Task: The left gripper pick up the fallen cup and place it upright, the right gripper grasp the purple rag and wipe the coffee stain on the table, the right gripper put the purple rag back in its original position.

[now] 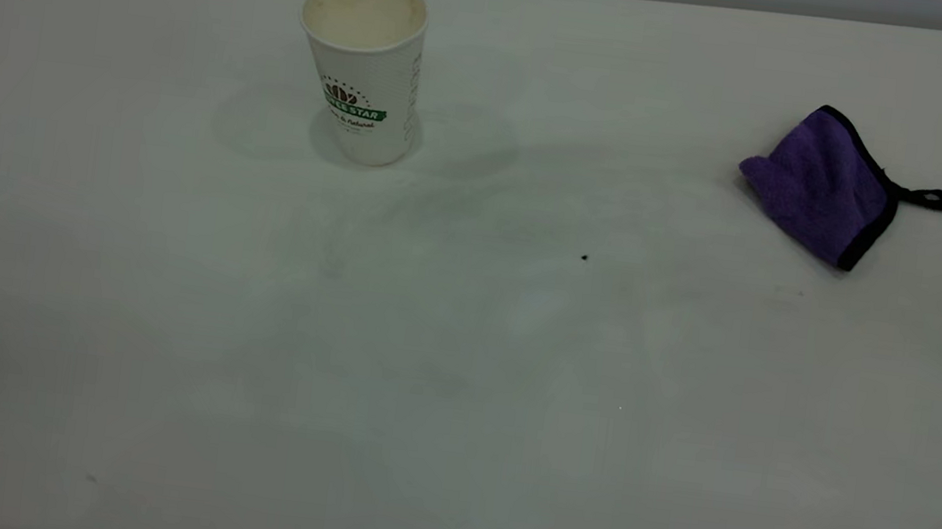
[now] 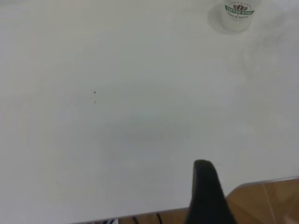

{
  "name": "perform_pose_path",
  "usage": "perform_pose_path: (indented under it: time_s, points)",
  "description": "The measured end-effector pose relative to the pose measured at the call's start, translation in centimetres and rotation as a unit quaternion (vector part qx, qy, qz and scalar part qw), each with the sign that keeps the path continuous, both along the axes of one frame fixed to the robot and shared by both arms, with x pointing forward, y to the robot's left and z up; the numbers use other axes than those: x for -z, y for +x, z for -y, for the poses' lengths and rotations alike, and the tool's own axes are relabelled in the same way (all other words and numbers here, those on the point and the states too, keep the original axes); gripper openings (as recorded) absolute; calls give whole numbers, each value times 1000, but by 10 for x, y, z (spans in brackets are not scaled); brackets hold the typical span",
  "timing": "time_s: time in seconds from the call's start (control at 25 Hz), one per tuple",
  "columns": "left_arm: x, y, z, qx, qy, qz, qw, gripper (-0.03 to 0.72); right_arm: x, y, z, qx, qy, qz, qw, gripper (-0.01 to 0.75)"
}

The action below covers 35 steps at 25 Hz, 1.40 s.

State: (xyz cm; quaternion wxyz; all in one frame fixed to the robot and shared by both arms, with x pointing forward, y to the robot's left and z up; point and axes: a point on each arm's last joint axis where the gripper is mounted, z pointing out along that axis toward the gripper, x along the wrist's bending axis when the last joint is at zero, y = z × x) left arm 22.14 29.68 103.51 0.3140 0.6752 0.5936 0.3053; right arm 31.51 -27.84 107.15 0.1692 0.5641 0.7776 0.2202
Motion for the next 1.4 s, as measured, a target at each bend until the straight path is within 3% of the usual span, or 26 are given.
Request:
perform_pose_path:
  time_s: [0.36,0.8,1.0,1.4]
  points:
    - [0,0,0,0,0,0,1000,549,45,-16,2,2,1,-37,999,589]
    - [0,0,0,0,0,0,1000,549,48,-15,3,26,12,-31,999,589]
    - [0,0,0,1,0,0,1000,549,40,-32,13,100,29,43,994,589]
    - [0,0,0,1,0,0,1000,549,33,-76,17,109,40,194,974,589]
